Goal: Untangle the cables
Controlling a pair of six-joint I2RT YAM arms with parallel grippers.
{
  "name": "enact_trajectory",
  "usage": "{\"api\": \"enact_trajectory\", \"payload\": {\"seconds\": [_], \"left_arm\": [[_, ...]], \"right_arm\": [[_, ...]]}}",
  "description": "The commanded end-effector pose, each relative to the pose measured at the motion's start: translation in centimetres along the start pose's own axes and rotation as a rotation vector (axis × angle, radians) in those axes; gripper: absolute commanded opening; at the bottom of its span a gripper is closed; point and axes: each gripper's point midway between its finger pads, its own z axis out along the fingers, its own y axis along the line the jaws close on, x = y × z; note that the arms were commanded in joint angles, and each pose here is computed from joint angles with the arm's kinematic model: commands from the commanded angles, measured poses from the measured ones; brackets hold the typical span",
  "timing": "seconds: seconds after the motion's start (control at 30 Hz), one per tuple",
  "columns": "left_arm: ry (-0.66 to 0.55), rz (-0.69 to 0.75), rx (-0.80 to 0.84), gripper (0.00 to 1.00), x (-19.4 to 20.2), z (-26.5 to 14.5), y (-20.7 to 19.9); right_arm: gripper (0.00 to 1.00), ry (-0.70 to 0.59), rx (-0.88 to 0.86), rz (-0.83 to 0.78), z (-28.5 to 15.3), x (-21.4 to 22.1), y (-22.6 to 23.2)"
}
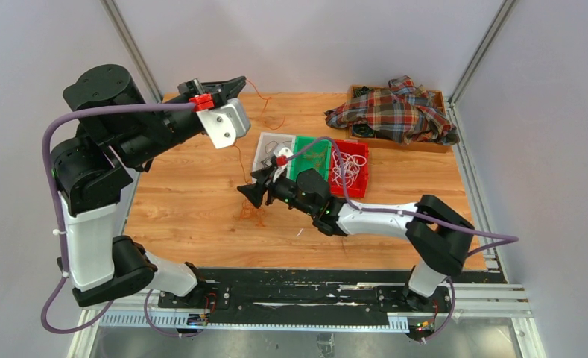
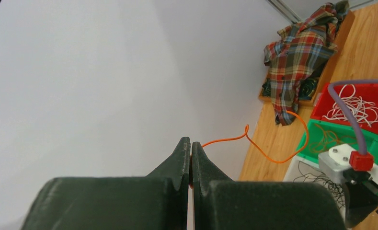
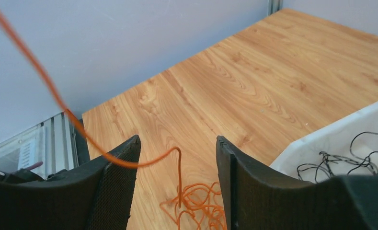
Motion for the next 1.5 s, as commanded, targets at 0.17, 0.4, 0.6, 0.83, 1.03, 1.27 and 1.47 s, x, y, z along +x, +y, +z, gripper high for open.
{"api": "enact_trajectory", "payload": {"seconds": [0.17, 0.4, 0.6, 0.83, 1.03, 1.27, 1.47], "left_arm": [[-0.041, 0.087, -0.141, 0.00, -1.8, -2.1, 3.7], [-0.055, 0.165, -0.248, 0.00, -2.8, -3.5, 6.3], [-0.009, 0.385, -0.479, 0.00, -3.7, -4.9, 11.3], [-0.029, 0.622, -0.657, 0.00, -6.7, -5.9, 14.8], [-0.005, 0.908, -0.771, 0.01, -9.6, -5.9, 16.8], [-0.023, 0.919, -0.803, 0.01, -10.6, -5.8, 17.6], [-0.017, 0.814, -0.572, 0.00, -5.6, -1.9, 10.6]], "right_arm": [[0.50, 0.100, -0.031, 0.150, 1.9, 6.7, 0.3], [0.38, 0.162, -0.019, 0.239, 1.8, 10.7, -0.1], [0.40, 0.210, 0.000, 0.285, 0.1, 13.7, -0.4], [0.41, 0.247, 0.011, 0.313, -1.2, 16.0, -0.5], [0.39, 0.280, 0.028, 0.333, -2.4, 17.7, -0.6], [0.41, 0.260, 0.046, 0.350, -3.3, 17.3, -0.7], [0.53, 0.195, 0.055, 0.323, -4.2, 13.1, -0.6]]}}
